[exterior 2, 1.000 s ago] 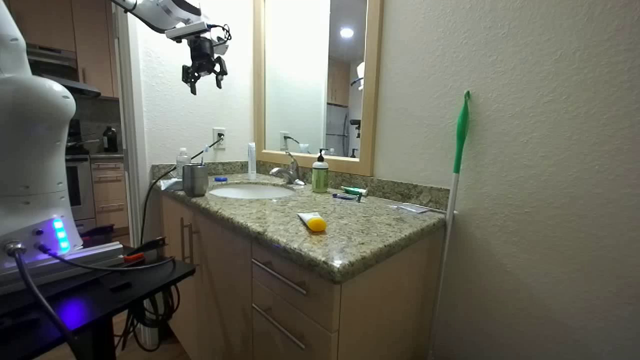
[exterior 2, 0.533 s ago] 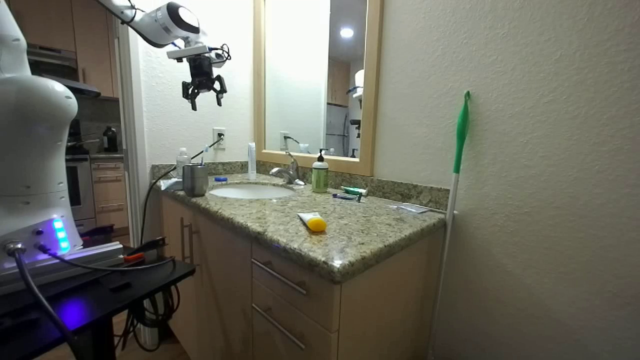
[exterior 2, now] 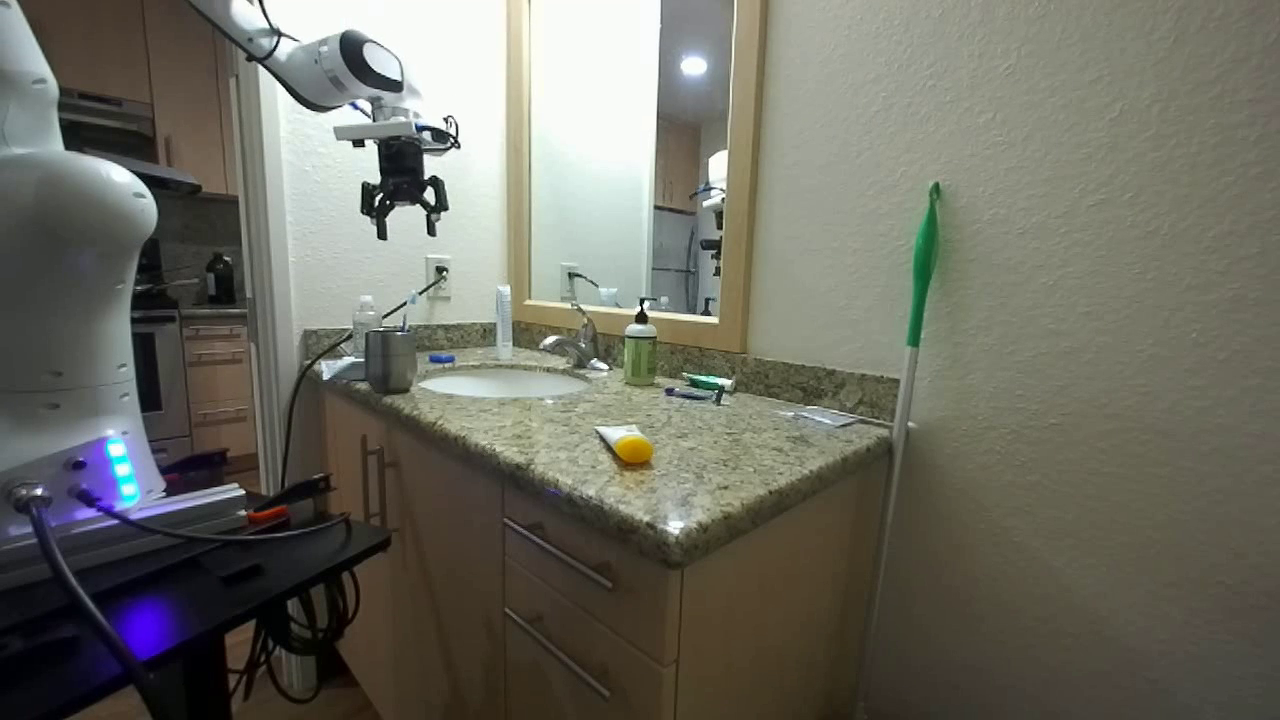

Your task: Put the toothbrush on the countertop

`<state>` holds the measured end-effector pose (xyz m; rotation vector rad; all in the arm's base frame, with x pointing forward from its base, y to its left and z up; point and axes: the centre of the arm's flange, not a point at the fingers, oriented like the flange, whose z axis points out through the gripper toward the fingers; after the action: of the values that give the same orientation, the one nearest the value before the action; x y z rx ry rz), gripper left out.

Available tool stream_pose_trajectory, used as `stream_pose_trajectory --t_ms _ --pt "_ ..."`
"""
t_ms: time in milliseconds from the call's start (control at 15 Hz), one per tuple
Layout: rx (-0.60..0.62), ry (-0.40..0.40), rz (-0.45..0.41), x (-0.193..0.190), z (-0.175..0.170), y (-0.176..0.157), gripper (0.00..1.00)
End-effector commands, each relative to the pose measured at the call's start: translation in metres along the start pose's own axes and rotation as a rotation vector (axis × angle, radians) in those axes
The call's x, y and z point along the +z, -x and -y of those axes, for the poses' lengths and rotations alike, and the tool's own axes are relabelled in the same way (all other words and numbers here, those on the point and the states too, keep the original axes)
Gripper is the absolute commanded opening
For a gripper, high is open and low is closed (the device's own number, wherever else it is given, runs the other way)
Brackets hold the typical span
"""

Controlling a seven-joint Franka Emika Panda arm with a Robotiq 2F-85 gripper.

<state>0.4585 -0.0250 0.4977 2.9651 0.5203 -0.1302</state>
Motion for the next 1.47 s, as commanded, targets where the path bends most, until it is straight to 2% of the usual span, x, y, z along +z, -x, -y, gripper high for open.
stream_pose_trajectory --t_ms 0,133,267,333,467,667,933,1067,1133,1400 --pt "0.053 -0.098 -0.088 0.044 -0.018 -0.014 1.0" --pt "0.083 -0.132 -0.104 0.063 -0.017 -0.017 1.0" --pt "0.059 -0.162 -0.064 0.088 -0.006 -0.018 1.0" --pt "0.079 -0.134 -0.068 0.064 -0.013 -0.017 1.0" --pt "0.074 -0.149 -0.042 0.082 -0.008 -0.019 1.0" --pt "0.073 -0.15 -0.039 0.084 -0.007 -0.019 1.0" --pt "0.035 -0.171 -0.063 0.118 -0.001 -0.029 1.0" --pt "0.004 -0.153 -0.088 0.131 0.004 -0.03 1.0" --pt "0.038 -0.149 -0.061 0.111 -0.001 -0.029 1.0" --pt "0.035 -0.147 -0.061 0.115 0.0 -0.03 1.0"
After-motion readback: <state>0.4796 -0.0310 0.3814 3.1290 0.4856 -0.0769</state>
